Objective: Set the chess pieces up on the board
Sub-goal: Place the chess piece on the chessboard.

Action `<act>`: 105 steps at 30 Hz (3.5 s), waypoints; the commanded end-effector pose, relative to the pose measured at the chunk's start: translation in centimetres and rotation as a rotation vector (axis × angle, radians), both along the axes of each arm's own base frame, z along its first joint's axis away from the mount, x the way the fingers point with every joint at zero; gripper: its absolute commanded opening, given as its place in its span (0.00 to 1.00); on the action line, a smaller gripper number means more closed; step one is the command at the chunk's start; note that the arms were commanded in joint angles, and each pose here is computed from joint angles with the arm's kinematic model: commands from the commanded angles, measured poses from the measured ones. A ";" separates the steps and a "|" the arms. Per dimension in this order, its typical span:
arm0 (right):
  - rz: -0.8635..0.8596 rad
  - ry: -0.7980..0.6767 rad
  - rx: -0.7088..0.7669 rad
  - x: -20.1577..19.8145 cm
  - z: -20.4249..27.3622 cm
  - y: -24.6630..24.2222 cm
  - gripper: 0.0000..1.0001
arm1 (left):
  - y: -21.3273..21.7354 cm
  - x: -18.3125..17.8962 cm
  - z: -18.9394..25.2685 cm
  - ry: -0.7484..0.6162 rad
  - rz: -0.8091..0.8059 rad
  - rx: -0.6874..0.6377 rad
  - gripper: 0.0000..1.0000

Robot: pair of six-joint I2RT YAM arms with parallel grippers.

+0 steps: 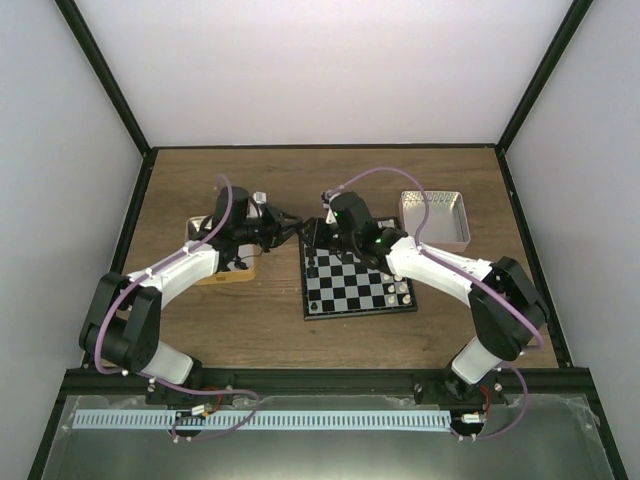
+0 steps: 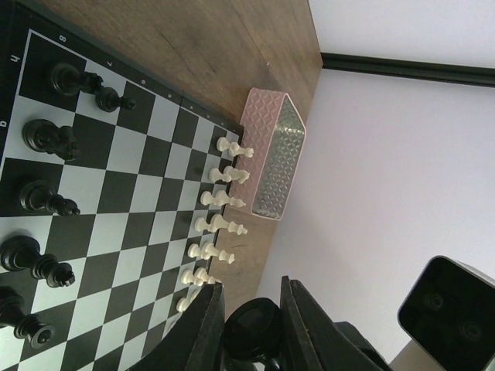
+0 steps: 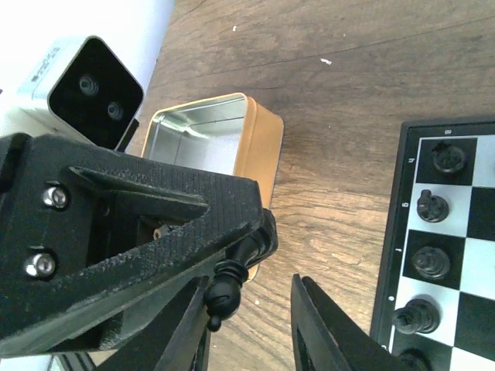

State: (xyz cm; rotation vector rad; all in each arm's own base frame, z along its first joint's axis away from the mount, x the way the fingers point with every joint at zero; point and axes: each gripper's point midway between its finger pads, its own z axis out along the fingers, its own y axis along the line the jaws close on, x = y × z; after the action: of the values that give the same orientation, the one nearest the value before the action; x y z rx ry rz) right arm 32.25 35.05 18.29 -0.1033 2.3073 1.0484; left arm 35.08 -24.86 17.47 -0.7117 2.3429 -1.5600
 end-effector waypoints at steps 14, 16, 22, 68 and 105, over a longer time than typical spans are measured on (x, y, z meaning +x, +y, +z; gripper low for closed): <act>-0.022 -0.076 0.016 0.9 2.8 0.4 0.04 | -0.2 -0.4 -0.7 -0.008 -0.022 0.021 0.24; -0.024 -0.077 0.013 0.9 2.8 0.2 0.01 | 0.0 -0.3 -0.7 -0.025 -0.019 0.043 0.31; -0.028 -0.078 -0.012 0.3 3.0 -0.6 0.01 | 1.2 -0.3 -0.8 -0.092 0.003 0.135 0.48; 0.238 0.420 -0.681 -8.3 -11.5 -1.8 0.01 | 19.4 -5.3 16.1 -0.840 0.482 1.034 1.00; 0.183 0.390 -0.669 -7.0 -11.1 -1.4 0.29 | 19.4 -5.4 15.9 -0.843 0.478 1.025 1.00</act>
State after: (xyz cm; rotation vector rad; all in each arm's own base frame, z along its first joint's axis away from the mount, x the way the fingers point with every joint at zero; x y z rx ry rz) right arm 24.58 32.82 5.57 -0.4195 3.0160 0.3226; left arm 29.59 -5.59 33.04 -0.2319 1.7636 -0.2240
